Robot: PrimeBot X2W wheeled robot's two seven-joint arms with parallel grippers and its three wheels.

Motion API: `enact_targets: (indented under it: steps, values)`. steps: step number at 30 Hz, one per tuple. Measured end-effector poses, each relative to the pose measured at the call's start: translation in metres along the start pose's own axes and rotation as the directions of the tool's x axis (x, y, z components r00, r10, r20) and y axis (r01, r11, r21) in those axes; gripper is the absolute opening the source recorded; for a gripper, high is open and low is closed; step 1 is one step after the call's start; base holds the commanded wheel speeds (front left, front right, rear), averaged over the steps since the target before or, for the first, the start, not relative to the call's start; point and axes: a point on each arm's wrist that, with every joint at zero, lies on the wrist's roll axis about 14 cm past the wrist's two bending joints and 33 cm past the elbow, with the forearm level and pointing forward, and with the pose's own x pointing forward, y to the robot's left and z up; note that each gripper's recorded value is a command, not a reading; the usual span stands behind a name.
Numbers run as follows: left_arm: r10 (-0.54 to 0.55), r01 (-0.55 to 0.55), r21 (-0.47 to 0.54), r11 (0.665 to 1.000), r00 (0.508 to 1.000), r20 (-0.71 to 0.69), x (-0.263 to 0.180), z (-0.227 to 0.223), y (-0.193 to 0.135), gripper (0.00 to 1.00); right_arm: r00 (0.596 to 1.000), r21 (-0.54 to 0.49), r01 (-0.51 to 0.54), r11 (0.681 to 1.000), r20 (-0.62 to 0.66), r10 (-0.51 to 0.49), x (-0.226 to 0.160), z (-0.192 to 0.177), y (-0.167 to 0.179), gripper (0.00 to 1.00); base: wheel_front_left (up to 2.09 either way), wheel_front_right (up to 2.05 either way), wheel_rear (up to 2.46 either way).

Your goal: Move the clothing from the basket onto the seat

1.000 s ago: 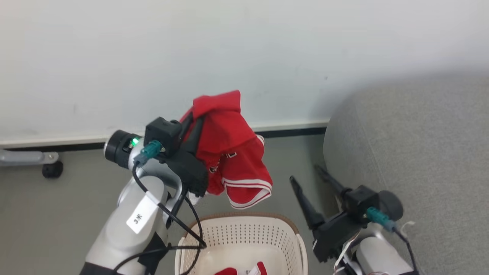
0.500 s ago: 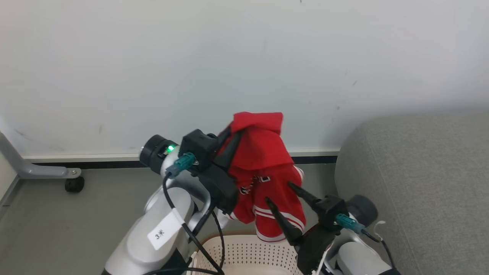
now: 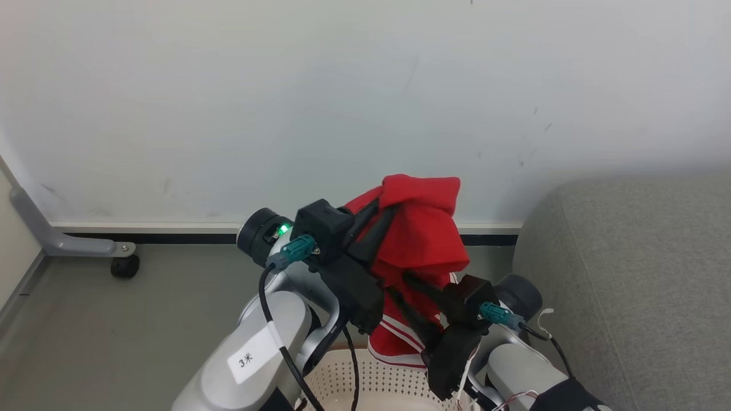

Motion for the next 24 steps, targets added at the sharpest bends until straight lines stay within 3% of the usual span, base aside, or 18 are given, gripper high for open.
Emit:
enact_targets:
  steps: [1,14,16,17,18,19,24]
  values:
    - [0.009,-0.009,-0.004,1.0,1.0,-0.004,0.0,-0.001,0.002,0.0,1.0,0.004,0.001,1.0,0.0,-0.001,0.0,0.0,-0.001,0.0,0.0,0.0,0.0]
    - [0.101,-0.105,-0.066,0.992,0.993,-0.06,0.002,-0.022,0.027,0.0,0.996,0.049,0.084,0.995,0.0,-0.085,-0.007,0.002,-0.031,0.0,0.0,0.0,0.0]
    - [0.104,-0.109,-0.072,0.991,0.992,-0.07,0.002,-0.027,0.028,0.45,0.994,0.058,0.105,0.993,0.004,-0.106,-0.009,0.003,-0.037,0.0,0.0,0.0,0.0]
    - [0.109,-0.114,-0.075,0.991,0.991,-0.072,0.003,-0.028,0.029,0.49,0.993,0.059,0.116,0.991,0.008,-0.117,-0.01,0.005,-0.041,0.0,0.0,0.0,0.0]
    - [0.109,-0.115,-0.082,0.99,0.991,-0.073,0.004,-0.029,0.029,0.86,0.992,0.058,0.127,0.99,0.013,-0.128,-0.011,0.007,-0.046,0.0,0.0,0.0,0.0]
    - [0.116,-0.122,-0.09,0.988,0.991,-0.073,0.004,-0.03,0.03,1.0,0.99,0.058,0.138,0.989,0.017,-0.139,-0.012,0.009,-0.05,0.0,0.0,0.0,0.0]
    - [0.129,-0.138,-0.123,0.983,0.988,-0.085,0.003,-0.04,0.031,1.0,0.981,0.056,0.19,0.98,0.038,-0.193,-0.019,0.018,-0.069,0.0,0.0,0.0,0.0]
